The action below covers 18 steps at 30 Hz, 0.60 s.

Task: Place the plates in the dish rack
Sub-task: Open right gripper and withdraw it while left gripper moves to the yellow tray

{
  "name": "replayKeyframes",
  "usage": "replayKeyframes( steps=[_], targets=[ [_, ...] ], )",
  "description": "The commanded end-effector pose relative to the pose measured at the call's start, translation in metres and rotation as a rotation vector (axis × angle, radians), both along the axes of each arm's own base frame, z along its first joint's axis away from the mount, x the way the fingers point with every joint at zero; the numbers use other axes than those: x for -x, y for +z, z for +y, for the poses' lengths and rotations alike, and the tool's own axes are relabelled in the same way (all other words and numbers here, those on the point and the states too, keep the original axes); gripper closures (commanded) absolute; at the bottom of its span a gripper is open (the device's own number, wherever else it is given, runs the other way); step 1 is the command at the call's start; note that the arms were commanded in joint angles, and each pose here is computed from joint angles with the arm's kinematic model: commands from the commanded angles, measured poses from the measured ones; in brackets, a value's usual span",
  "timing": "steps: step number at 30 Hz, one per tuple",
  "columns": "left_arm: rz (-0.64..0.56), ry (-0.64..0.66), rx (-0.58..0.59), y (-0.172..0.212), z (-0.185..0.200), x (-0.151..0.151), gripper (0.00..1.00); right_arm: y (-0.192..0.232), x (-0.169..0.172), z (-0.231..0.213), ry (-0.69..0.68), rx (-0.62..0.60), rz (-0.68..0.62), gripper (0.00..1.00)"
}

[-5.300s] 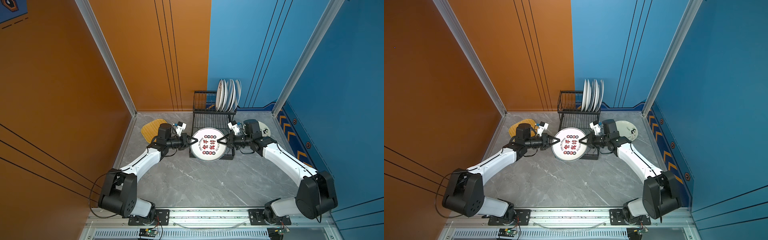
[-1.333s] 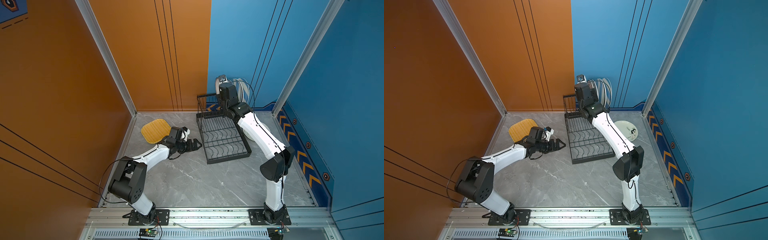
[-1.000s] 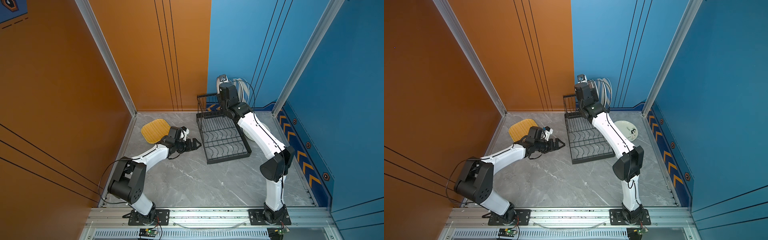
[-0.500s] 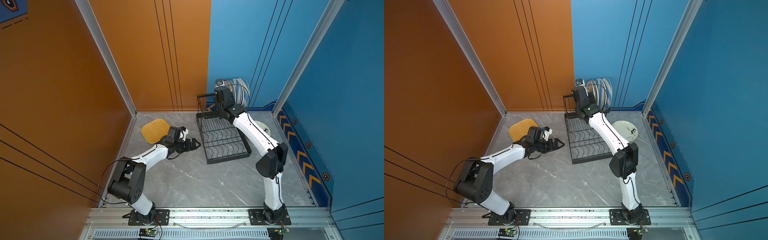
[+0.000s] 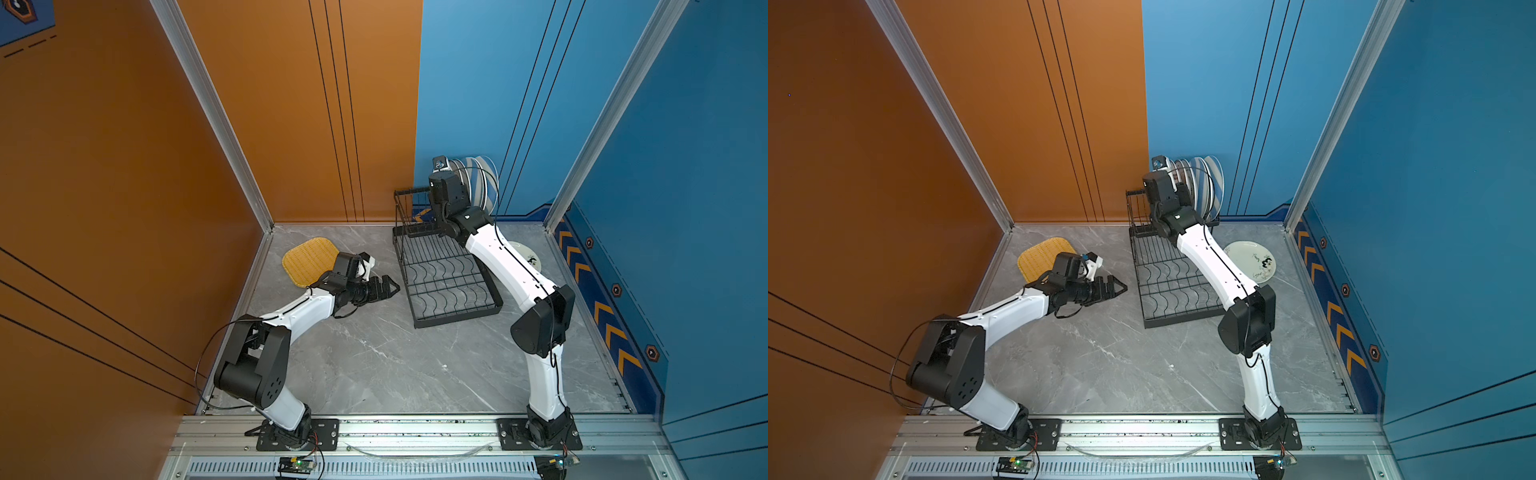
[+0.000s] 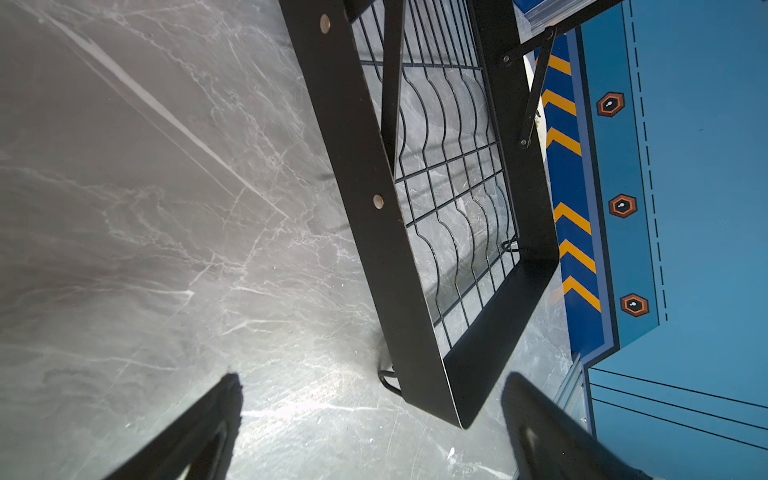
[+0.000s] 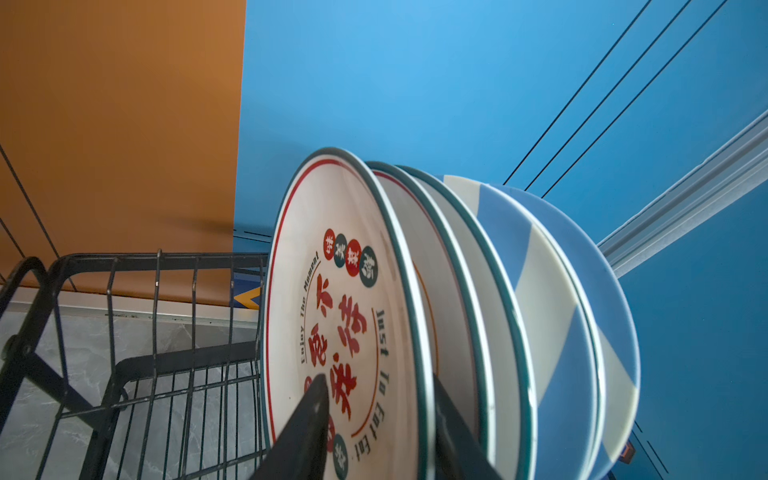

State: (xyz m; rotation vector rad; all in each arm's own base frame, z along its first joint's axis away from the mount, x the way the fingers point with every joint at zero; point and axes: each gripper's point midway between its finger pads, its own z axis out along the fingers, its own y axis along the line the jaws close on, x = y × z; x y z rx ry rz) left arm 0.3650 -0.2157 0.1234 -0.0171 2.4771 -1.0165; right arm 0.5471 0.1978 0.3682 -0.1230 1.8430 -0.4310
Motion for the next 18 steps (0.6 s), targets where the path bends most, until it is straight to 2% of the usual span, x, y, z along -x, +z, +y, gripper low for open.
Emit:
replayKeyframes(
  steps=[1, 10, 18],
  targets=[
    [-0.003, -0.005, 0.004, 0.005, 0.006, 0.004, 0.02, 0.048, 0.021, -0.008, -0.012, -0.04, -0.081, 0.59],
    [-0.007, 0.054, -0.018, 0.014, 0.027, 0.0, 0.02, 0.07, 0.048, -0.011, -0.005, -0.057, -0.086, 0.43],
    [0.037, 0.245, -0.11, 0.016, 0.097, -0.003, 0.02, 0.075, 0.085, -0.013, 0.022, -0.13, -0.059, 0.37]
  ],
)
